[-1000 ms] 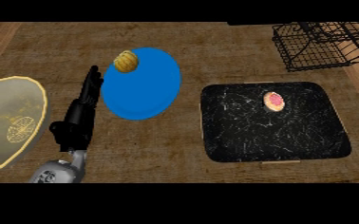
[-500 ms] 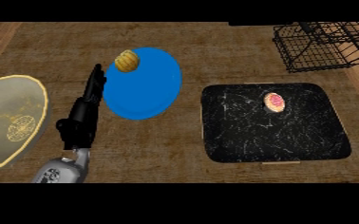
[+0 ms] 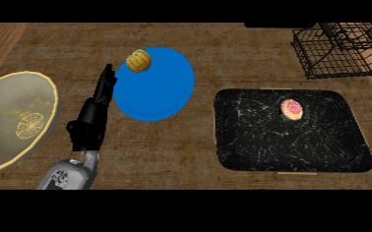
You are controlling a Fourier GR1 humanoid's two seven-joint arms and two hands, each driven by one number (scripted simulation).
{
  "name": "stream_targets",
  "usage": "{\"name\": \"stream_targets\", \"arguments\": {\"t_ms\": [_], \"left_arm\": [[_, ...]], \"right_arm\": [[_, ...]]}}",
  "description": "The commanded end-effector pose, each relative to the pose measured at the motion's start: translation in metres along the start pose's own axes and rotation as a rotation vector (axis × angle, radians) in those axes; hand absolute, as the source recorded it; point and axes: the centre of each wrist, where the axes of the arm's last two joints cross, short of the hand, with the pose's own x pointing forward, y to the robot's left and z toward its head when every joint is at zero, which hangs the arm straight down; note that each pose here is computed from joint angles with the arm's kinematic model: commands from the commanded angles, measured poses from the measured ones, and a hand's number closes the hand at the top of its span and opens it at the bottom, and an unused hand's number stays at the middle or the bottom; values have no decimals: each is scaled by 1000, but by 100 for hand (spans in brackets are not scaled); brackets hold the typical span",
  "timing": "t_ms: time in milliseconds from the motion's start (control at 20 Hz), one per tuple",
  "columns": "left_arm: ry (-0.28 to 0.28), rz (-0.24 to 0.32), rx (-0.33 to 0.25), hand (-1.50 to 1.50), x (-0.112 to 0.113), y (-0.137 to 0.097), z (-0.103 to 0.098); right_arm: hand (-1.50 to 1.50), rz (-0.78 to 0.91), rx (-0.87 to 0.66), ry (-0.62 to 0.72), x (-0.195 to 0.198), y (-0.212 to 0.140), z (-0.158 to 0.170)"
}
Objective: Pick the cupcake from the tray and place it in the tiered basket
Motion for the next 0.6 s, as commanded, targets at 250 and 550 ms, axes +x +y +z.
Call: {"name": "stream_targets", "arguments": {"t_ms": [250, 550], "left_arm": [[-6, 16, -28, 0, -3, 6, 8], [5, 3, -13, 0, -15, -12, 6]], "right_arm": [[-150, 79, 45, 77, 67, 24, -10], [-150, 120, 155, 163, 74, 54, -18]]}}
